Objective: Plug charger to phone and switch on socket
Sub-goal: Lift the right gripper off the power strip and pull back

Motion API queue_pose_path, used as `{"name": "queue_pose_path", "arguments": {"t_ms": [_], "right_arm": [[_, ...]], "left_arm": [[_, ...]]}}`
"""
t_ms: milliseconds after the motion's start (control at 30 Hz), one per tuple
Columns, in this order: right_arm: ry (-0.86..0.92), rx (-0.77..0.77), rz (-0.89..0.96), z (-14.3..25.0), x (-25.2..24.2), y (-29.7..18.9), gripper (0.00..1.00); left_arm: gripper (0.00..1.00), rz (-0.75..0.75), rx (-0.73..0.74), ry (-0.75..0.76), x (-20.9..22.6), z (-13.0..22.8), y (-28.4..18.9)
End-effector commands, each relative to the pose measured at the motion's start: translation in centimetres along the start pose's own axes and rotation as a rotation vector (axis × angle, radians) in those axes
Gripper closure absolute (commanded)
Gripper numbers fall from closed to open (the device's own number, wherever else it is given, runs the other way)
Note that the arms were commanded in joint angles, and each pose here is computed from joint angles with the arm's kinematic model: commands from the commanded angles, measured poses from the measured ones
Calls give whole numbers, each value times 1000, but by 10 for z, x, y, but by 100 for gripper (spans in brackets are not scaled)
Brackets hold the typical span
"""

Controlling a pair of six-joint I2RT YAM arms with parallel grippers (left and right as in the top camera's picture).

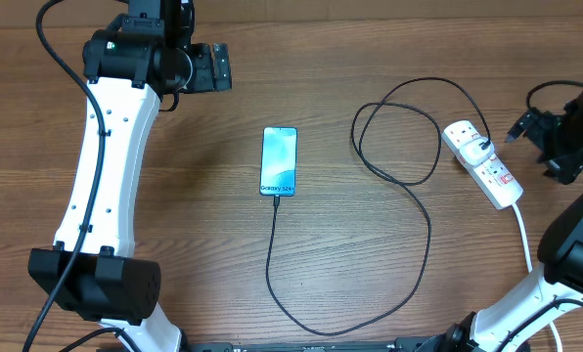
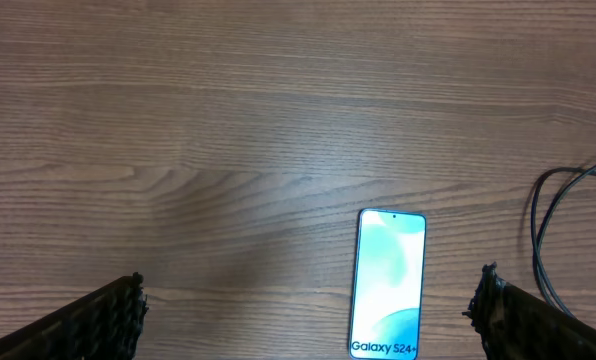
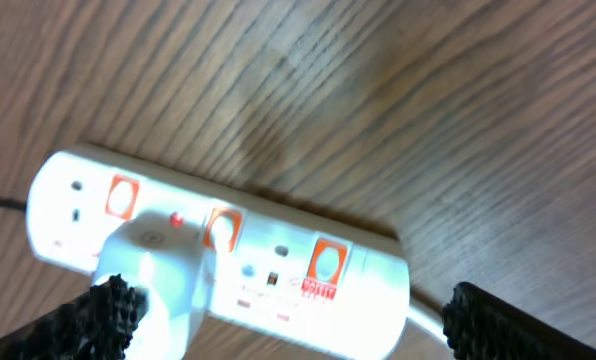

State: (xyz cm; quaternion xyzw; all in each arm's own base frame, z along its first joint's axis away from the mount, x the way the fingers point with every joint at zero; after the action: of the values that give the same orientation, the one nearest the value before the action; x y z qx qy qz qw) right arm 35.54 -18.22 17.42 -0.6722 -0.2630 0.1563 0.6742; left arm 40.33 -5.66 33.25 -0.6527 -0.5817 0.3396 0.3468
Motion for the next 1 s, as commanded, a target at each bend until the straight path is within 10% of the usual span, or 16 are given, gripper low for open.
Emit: {"name": "queue_pose_path", "arguments": {"t_ms": [0, 967], "right_arm": [[-6, -34, -73, 0, 6, -31, 0], [-333, -406, -321, 232, -57, -242, 0]], "left_arm": [[0, -14, 5, -9, 1, 1, 2], [0, -14, 5, -9, 1, 1, 2]]}}
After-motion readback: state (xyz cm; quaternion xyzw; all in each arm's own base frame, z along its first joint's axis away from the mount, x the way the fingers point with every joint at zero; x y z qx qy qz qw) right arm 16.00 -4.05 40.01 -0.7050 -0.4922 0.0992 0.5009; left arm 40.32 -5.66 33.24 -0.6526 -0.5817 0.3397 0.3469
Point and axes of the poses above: each gripper's point midway between its finger pads, its own y axis out along the fingers, its own x axis along the line the jaws close on, z = x × y, the point moved 9 cm from there along -y, back along the fingers, and after that the axes turned 10 degrees about y, right-handed, at the moved point
